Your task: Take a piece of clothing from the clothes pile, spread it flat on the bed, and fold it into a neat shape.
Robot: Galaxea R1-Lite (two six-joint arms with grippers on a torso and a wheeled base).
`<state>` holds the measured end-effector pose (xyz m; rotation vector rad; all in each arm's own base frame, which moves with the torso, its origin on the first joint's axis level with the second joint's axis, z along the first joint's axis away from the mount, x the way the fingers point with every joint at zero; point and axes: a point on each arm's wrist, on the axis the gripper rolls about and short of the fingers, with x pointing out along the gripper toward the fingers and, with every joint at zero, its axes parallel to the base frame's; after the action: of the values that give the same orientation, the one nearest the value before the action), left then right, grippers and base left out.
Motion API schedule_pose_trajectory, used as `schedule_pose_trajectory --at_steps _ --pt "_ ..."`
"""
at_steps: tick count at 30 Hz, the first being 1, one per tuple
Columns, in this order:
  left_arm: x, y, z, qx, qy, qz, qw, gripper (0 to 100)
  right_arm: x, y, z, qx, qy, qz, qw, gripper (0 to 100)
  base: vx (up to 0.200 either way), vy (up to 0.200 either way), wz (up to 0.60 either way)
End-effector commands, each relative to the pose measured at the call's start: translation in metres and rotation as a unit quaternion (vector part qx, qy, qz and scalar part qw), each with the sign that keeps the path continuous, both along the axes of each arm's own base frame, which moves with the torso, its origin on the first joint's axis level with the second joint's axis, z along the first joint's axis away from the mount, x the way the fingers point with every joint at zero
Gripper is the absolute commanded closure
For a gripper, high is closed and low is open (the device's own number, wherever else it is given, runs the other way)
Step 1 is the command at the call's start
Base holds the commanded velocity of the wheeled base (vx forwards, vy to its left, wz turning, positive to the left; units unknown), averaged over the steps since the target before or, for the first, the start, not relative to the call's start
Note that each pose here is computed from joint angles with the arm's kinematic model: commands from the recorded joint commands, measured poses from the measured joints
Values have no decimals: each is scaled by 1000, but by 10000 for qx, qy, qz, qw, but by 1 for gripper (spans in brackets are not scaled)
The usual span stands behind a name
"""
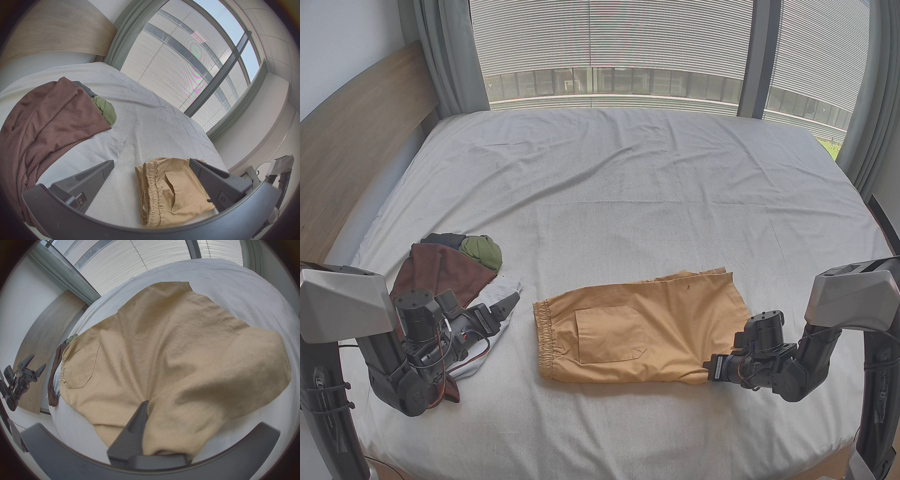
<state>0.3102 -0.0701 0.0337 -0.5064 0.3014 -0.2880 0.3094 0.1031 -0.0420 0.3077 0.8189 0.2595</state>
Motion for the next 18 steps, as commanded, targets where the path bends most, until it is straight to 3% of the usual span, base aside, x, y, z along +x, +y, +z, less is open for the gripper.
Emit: schedule_pose_trajectory --at_steps 1,7,8,12,18 --pt "0 0 0 -1 -2 -5 10000 0 -4 -2 3 -6 17 -8 10000 100 0 0 0" --pt "0 0 1 -2 -9 -5 10000 0 -3 -3 -5 -1 -31 -23 10000 100 0 0 0" --pt "0 0 1 -2 -9 -5 10000 0 -3 -3 -6 1 -38 -23 10000 0 0 0 0" --pt "0 0 0 -2 -9 -5 10000 0 -6 -1 -8 -58 -56 -64 9999 0 0 0 0" --pt "0 -1 0 -2 -9 -12 10000 0 -33 3 -13 -191 365 192 9990 0 0 0 0"
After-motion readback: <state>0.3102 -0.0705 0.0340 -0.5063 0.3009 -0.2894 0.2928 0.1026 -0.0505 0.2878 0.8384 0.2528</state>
